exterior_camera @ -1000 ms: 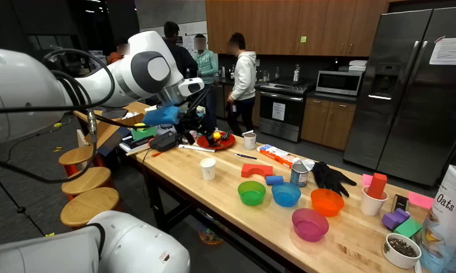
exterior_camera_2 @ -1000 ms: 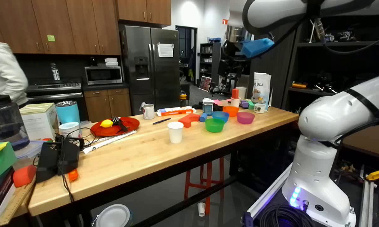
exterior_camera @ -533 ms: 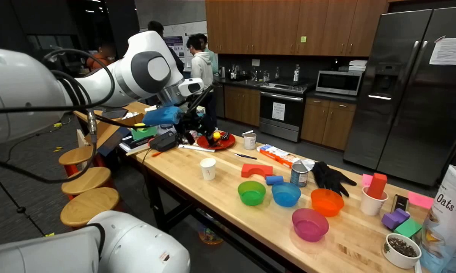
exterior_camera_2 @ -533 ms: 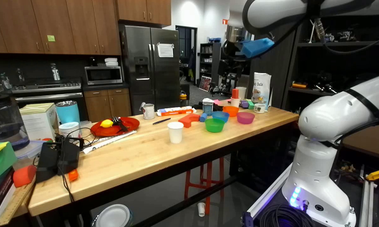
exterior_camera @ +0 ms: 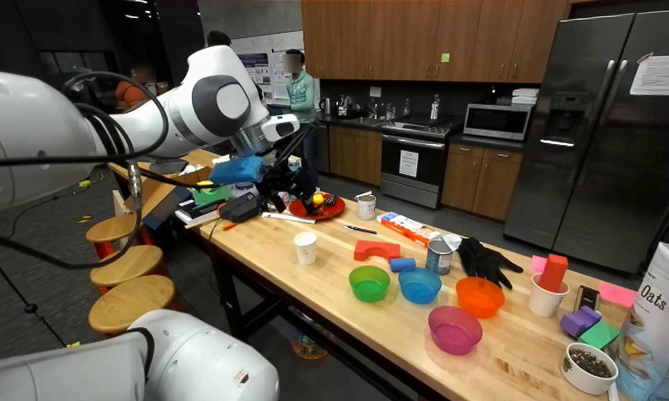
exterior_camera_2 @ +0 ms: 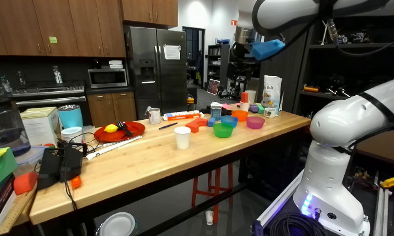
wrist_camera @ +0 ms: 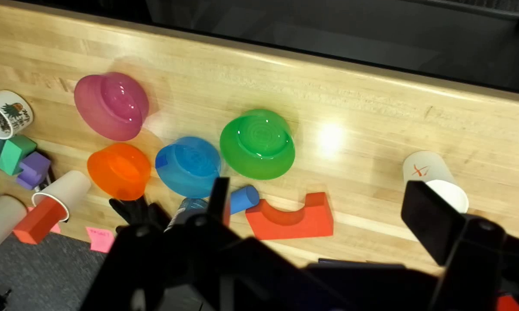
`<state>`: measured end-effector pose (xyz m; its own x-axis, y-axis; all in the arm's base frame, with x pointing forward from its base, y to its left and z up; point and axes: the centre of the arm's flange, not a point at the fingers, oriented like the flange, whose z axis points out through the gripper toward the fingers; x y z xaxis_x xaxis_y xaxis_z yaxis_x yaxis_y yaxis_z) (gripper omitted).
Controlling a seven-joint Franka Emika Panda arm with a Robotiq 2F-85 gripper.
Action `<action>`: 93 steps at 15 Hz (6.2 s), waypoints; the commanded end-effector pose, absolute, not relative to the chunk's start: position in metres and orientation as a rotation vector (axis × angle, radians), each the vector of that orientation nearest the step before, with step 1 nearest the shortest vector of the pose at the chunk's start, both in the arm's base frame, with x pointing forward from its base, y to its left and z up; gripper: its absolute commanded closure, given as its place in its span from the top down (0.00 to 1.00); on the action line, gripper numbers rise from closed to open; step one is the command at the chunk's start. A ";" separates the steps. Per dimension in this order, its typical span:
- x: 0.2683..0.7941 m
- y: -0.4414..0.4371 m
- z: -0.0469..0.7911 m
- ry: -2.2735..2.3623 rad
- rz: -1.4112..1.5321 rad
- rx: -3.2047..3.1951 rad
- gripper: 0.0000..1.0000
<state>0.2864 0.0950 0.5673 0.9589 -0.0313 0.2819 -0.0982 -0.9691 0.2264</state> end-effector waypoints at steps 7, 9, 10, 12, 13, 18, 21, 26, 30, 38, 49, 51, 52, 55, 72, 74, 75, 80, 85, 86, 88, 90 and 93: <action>0.286 0.095 0.567 -0.096 0.407 2.871 1.00; 0.284 0.086 0.560 -0.132 0.400 2.900 1.00; 0.280 0.078 0.553 -0.172 0.395 2.913 1.00; 0.272 0.059 0.537 -0.253 0.375 2.935 1.00; 0.272 0.048 0.528 -0.287 0.374 2.948 1.00; 0.286 0.002 0.513 -0.386 0.369 2.959 1.00; 0.286 0.005 0.513 -0.402 0.356 2.961 1.00; 0.294 -0.013 0.511 -0.511 0.327 2.948 1.00; 0.291 -0.073 0.510 -0.627 0.302 2.829 1.00; 0.329 -0.159 0.476 -0.484 0.300 2.894 1.00; 0.415 -0.150 0.448 -0.021 0.169 3.016 1.00; 0.419 -0.147 0.432 -0.010 0.130 3.057 1.00; 0.418 -0.146 0.423 -0.020 0.111 3.079 1.00; 0.417 -0.148 0.404 -0.058 0.064 3.134 1.00; 0.426 -0.142 0.386 -0.078 0.053 3.152 1.00; 0.447 -0.152 0.395 -0.087 0.148 3.151 1.00; 0.457 -0.155 0.398 -0.098 0.169 3.153 1.00; 0.492 -0.174 0.388 -0.194 0.242 3.274 1.00; 0.516 -0.181 0.353 -0.280 0.168 3.416 1.00; 0.519 -0.182 0.348 -0.299 0.151 3.427 1.00; 0.524 -0.185 0.342 -0.340 0.114 3.432 1.00; 0.528 -0.191 0.338 -0.358 0.082 3.428 1.00; 0.535 -0.196 0.334 -0.366 0.039 3.425 0.86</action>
<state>0.5208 -0.1873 0.3331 0.9791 -0.2025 0.0174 -0.1887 -0.9375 -0.2926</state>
